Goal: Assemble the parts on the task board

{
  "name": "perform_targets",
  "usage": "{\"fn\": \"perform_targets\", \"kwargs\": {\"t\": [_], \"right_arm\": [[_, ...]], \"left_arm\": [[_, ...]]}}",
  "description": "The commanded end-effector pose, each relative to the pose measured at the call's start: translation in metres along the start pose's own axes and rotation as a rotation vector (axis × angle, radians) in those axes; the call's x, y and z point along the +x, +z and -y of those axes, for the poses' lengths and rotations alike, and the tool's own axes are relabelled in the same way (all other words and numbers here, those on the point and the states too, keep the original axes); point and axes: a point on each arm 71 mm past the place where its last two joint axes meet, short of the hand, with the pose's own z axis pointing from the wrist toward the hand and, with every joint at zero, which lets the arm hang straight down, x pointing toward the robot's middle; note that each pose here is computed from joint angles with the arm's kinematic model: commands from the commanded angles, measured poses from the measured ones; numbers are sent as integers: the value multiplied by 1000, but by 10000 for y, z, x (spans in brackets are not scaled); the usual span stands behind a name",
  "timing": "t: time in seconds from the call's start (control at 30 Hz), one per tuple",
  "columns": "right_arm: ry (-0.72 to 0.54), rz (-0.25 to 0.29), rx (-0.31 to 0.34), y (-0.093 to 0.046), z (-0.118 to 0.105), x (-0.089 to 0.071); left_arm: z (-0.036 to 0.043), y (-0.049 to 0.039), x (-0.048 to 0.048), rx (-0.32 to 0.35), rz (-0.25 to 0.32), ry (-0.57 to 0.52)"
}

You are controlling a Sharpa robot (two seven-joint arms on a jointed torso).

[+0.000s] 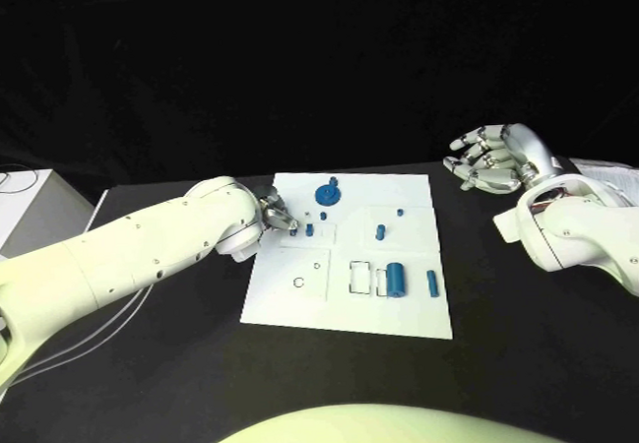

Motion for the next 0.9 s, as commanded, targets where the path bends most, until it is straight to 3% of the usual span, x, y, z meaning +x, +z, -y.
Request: {"fn": "perform_targets", "kwargs": {"t": [0.03,0.43,0.9], "right_arm": [[-4,-10,-14,0,-13,12],[-4,-11,-14,0,-11,16],[-4,-12,-13,-4,-6,17]], "left_arm": [[32,9,-8,34,18,54],[53,23,2,74,71,91],[19,40,61,73,68,96]]}}
